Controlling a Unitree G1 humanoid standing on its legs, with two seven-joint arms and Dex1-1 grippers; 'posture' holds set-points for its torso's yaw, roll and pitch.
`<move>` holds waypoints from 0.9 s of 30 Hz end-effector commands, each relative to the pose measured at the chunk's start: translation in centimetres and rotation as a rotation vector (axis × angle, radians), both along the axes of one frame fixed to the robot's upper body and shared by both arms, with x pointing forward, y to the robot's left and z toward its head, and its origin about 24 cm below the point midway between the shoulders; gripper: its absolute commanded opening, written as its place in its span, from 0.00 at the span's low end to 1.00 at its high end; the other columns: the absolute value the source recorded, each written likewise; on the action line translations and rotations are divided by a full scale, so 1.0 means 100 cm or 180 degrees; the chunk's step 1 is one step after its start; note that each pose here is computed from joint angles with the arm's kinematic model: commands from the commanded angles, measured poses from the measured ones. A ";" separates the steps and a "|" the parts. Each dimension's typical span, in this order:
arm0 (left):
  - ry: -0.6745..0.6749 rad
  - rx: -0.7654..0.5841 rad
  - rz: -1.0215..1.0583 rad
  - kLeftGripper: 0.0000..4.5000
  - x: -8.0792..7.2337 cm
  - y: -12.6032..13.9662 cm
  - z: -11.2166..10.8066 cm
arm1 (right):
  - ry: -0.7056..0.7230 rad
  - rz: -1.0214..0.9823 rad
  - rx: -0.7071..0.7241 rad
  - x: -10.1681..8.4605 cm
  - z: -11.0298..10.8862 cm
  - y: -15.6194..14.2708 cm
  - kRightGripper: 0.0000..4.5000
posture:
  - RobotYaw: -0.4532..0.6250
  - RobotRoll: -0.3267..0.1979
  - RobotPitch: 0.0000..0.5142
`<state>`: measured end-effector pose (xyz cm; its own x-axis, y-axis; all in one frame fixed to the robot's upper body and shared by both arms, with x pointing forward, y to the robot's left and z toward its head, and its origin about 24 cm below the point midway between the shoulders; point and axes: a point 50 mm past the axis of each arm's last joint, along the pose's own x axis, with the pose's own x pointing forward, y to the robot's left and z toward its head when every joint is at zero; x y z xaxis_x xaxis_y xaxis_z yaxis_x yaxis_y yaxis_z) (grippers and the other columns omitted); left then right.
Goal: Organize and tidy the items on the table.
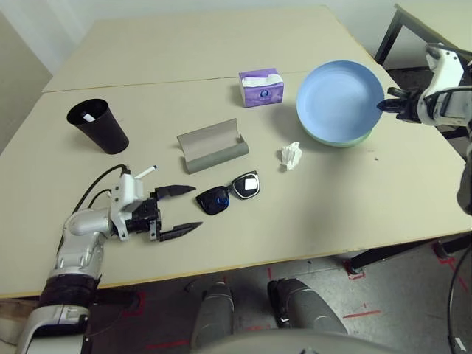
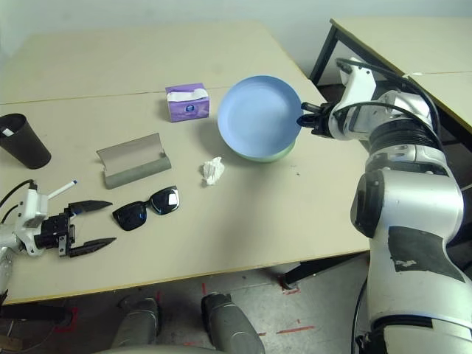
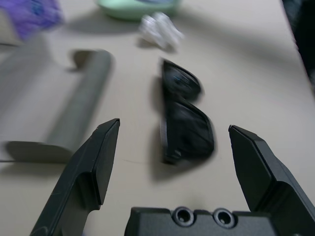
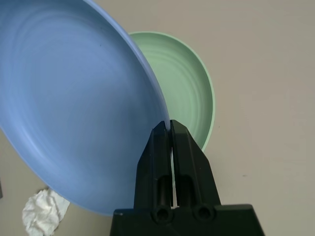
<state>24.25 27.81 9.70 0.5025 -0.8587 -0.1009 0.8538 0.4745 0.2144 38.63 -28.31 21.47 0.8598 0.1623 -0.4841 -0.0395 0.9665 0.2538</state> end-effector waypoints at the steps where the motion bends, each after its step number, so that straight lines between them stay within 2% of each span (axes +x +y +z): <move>1: -0.0005 -0.0088 0.0146 1.00 -0.004 0.004 0.003 | -0.0033 -0.0077 -0.0038 0.001 -0.003 -0.003 0.01 | 0.40 0.62 0.30; 17: -0.0026 0.0000 0.0209 1.00 -0.016 0.005 0.006 | 0.0006 -0.0200 -0.0226 0.001 -0.015 -0.006 0.01 | 0.44 0.62 0.31; 20: -0.0027 0.0000 0.0216 1.00 -0.017 0.003 0.005 | 0.0010 -0.0236 -0.0276 0.001 -0.015 -0.008 0.15 | 0.44 0.62 0.31; 27: -0.0024 -0.0008 0.0212 1.00 -0.015 0.001 0.003 | 0.0017 -0.0268 -0.0300 -0.002 -0.013 -0.015 0.69 | 0.43 0.62 0.31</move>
